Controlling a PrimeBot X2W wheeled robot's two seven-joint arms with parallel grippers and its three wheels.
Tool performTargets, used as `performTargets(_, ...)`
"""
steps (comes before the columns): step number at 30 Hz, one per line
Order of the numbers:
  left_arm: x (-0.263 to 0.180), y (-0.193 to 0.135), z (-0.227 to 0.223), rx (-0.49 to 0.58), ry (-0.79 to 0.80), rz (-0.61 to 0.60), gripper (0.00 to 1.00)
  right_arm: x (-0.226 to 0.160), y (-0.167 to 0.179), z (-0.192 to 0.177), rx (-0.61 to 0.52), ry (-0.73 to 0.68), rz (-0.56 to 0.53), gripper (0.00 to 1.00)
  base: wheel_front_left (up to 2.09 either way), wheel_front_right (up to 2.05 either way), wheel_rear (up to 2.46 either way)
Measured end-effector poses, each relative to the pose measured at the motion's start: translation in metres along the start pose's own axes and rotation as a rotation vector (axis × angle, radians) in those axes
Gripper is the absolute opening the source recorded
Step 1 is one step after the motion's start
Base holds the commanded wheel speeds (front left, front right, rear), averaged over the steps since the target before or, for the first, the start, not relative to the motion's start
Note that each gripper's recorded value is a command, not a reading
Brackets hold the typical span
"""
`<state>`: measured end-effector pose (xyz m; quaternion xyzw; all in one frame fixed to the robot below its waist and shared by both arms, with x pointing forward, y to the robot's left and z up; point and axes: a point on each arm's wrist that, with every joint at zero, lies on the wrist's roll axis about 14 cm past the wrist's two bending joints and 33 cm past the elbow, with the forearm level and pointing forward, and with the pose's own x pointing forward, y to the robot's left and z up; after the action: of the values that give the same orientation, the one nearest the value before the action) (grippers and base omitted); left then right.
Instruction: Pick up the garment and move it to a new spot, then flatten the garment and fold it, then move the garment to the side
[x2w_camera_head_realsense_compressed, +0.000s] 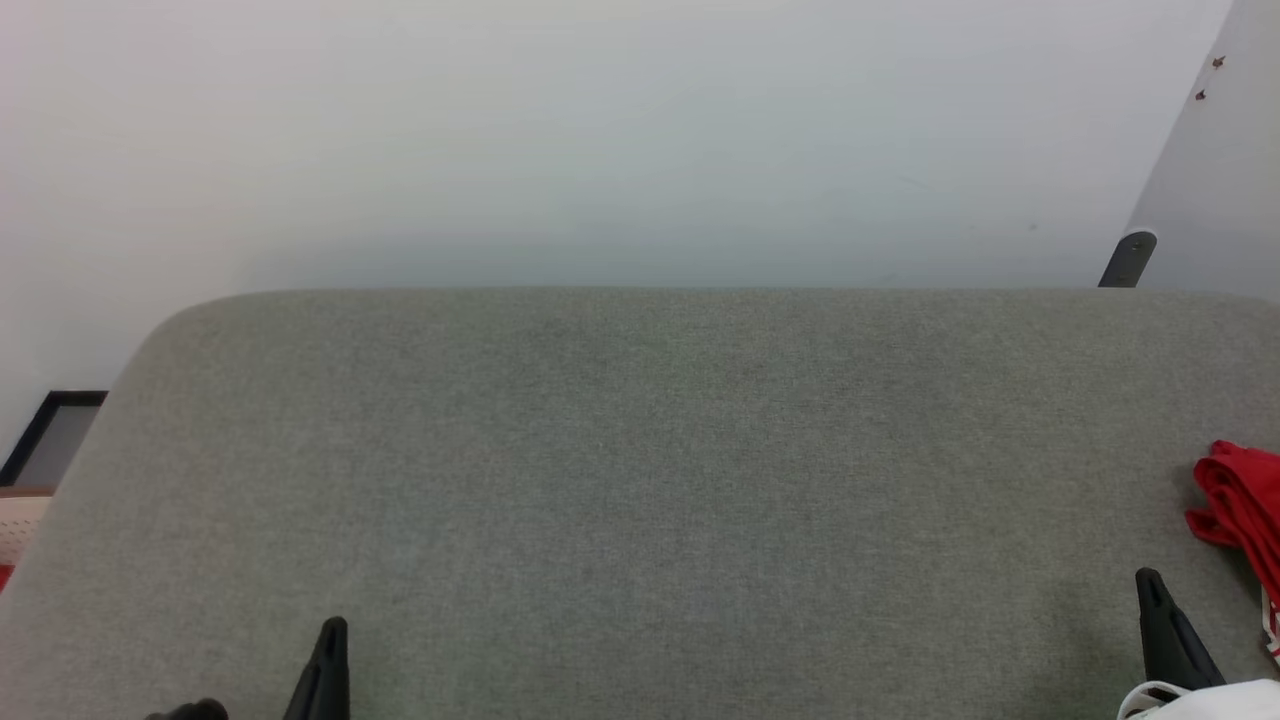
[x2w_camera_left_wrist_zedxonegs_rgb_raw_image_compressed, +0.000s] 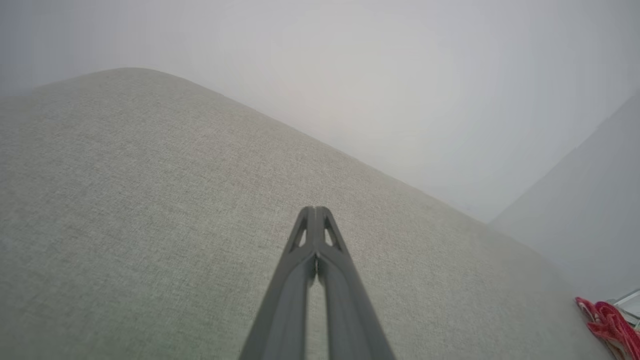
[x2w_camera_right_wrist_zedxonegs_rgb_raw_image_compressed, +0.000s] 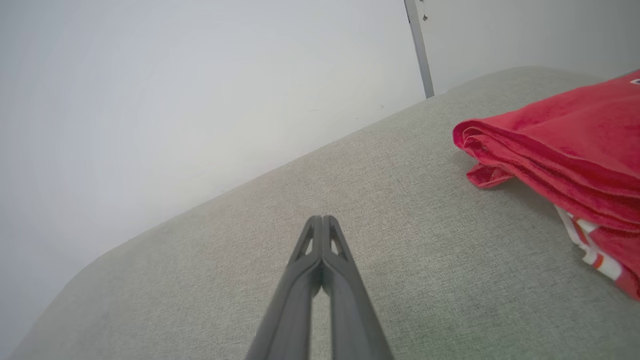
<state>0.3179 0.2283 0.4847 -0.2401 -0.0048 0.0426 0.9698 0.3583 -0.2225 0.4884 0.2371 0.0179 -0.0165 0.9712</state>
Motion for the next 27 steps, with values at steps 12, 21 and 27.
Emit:
performTargets(12,0.011,-0.001,0.001,-0.178,0.007,0.021,0.0,0.004,0.002,-0.001,0.183,0.006,-0.013,0.0,0.0,0.0,0.0)
performTargets(21,0.018,-0.004,0.001,-0.302,0.012,0.026,0.0,0.008,0.006,0.0,0.306,0.002,-0.013,0.0,0.0,0.0,0.0)
performTargets(27,0.022,-0.005,0.0,-0.377,0.018,0.028,0.0,0.009,0.007,-0.001,0.383,0.008,-0.015,0.0,0.0,0.0,0.0)
